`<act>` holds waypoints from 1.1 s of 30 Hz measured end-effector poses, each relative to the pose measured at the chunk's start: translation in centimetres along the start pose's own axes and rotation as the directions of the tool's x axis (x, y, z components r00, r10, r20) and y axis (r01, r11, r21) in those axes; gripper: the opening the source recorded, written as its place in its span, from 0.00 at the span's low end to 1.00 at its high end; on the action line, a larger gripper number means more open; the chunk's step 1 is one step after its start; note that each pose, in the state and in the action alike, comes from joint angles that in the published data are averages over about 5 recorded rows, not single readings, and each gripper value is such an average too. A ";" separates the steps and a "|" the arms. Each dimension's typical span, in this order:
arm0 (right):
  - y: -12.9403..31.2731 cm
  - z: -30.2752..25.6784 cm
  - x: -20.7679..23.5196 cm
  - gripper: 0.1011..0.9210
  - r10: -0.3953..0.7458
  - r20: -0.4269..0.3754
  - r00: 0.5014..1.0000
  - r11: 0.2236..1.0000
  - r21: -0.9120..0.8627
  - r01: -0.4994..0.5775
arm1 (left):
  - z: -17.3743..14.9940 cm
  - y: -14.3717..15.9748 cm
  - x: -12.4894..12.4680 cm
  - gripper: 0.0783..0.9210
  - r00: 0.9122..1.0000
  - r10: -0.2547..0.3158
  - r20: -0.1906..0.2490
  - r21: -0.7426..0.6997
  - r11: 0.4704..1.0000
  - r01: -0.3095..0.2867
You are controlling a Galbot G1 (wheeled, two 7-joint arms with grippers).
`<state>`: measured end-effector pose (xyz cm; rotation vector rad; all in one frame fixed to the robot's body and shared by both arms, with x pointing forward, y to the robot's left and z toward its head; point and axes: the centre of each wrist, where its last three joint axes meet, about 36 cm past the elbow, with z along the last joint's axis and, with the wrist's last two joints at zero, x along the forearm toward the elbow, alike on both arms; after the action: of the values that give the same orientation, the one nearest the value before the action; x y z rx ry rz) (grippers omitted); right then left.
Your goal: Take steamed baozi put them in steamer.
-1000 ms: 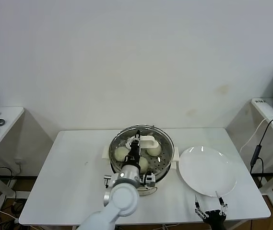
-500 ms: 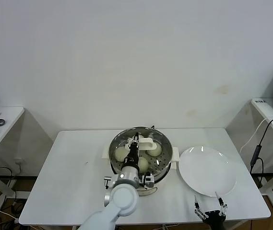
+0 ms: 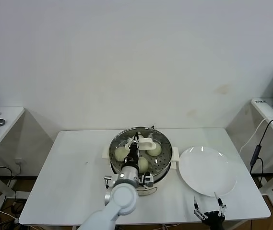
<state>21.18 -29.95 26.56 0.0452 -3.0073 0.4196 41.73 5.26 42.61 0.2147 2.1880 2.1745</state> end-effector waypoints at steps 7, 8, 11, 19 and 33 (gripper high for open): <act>0.1 -0.1 0.0 0.88 -0.003 0.000 1.000 1.000 -0.003 0.003 | 0.3 0.3 0.7 0.33 1.000 -0.006 0.012 0.049 0.999 0.005; 0.1 -0.1 0.0 0.88 -0.003 0.000 1.000 1.000 -0.003 0.003 | 0.4 0.4 0.9 0.36 1.000 -0.009 0.016 0.057 0.998 0.008; 0.2 -0.1 0.1 0.88 -0.005 -0.003 1.000 1.000 -0.001 0.005 | 0.7 0.6 1.8 0.48 0.999 -0.016 0.030 0.092 0.996 0.013; 0.3 -0.1 0.3 0.88 -0.013 -0.008 1.000 1.000 0.002 0.013 | 2.5 2.1 5.8 0.76 0.996 -0.031 0.089 0.284 0.959 0.004; 0.4 -0.6 0.3 0.88 -0.052 0.017 0.998 0.999 -0.013 0.052 | 10.7 1.5 15.4 0.88 0.990 -0.032 0.138 0.822 0.561 -0.097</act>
<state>20.95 -29.39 27.02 0.1266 -3.0173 0.3955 28.06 17.93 44.99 0.4144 2.9353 0.8774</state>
